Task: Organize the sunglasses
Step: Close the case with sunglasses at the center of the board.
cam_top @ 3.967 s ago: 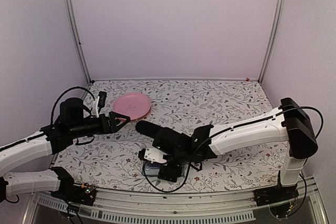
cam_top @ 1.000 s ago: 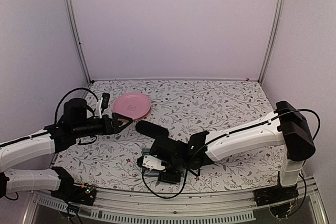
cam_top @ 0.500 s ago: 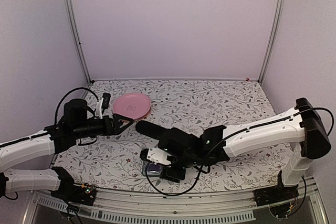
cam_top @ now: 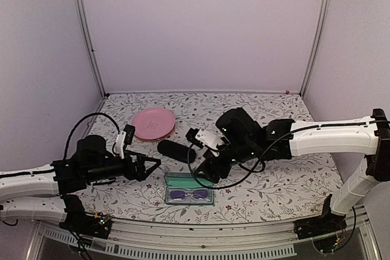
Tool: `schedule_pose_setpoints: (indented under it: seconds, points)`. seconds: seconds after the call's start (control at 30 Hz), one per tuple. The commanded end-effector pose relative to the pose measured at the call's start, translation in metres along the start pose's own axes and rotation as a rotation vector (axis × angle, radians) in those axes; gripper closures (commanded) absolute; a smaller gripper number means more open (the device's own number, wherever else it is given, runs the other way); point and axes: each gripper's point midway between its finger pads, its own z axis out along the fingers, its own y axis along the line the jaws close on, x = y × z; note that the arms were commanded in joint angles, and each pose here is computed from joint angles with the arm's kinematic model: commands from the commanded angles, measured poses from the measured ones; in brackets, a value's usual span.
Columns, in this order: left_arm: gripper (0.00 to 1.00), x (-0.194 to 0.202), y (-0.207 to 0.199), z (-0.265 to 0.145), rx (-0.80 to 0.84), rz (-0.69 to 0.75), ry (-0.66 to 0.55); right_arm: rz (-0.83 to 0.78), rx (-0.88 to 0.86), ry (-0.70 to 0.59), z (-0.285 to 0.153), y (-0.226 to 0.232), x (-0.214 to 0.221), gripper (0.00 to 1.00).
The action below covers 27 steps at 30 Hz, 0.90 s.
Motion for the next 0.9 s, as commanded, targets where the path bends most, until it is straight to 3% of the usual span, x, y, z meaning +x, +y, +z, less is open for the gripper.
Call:
schedule_pose_setpoints:
  seconds: [0.0,0.23,0.5,0.7,0.87]
  points:
    - [0.03,0.019,0.009,-0.006,-0.072,0.011,-0.008,0.135,-0.058,0.017,0.002,-0.018,0.01,0.22]
    - [0.03,0.064,0.007,-0.003,-0.111,0.04,0.05,0.231,-0.16,0.066,0.023,-0.03,0.024,0.23]
    - [0.03,0.119,0.005,0.005,-0.165,0.168,0.186,0.292,-0.223,0.119,0.043,-0.031,0.038,0.26]
    - [0.04,0.144,-0.001,0.01,-0.159,0.259,0.273,0.316,-0.266,0.133,0.05,-0.026,0.041,0.28]
    - [0.1,0.152,-0.002,0.016,-0.168,0.332,0.321,0.332,-0.289,0.139,0.054,-0.026,0.043,0.32]
